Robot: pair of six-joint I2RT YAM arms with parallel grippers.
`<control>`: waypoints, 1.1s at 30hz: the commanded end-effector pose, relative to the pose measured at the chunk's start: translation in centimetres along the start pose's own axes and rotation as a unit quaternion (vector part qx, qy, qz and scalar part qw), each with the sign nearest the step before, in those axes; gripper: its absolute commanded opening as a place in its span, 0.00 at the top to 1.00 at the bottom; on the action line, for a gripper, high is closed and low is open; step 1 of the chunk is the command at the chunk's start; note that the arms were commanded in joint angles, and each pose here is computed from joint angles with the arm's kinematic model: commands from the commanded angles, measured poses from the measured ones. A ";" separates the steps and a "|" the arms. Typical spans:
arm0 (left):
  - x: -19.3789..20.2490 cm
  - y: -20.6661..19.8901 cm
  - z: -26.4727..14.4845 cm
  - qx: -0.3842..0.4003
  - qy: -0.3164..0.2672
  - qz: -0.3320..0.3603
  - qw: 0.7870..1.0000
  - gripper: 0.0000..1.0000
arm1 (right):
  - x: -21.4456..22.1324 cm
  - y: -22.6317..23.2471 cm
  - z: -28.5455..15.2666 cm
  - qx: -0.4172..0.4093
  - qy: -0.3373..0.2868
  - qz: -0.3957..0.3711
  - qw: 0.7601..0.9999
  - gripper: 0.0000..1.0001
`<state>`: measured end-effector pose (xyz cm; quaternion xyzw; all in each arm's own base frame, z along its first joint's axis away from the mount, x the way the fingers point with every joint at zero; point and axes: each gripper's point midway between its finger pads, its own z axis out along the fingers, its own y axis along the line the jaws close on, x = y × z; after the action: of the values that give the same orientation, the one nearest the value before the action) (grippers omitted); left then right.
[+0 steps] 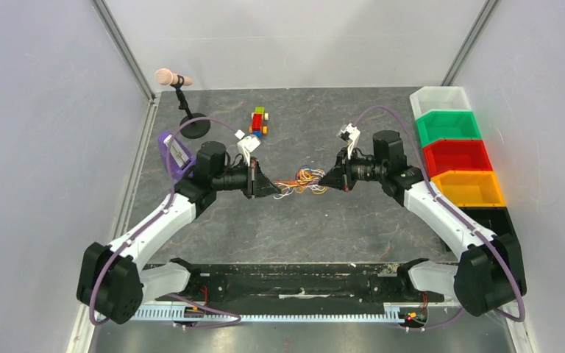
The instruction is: Untangle the cables
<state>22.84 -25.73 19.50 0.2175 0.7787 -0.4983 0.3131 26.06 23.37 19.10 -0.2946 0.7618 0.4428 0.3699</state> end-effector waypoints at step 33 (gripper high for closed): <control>-2.7 -1.6 6.3 0.025 0.011 0.089 0.996 0.20 | 0.9 4.7 -0.5 -0.111 0.029 -0.110 0.987 0.95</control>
<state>23.51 -28.93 18.14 0.3422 0.7607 -0.4533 0.3142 23.48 22.76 18.21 -0.3961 0.7278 0.4442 0.3407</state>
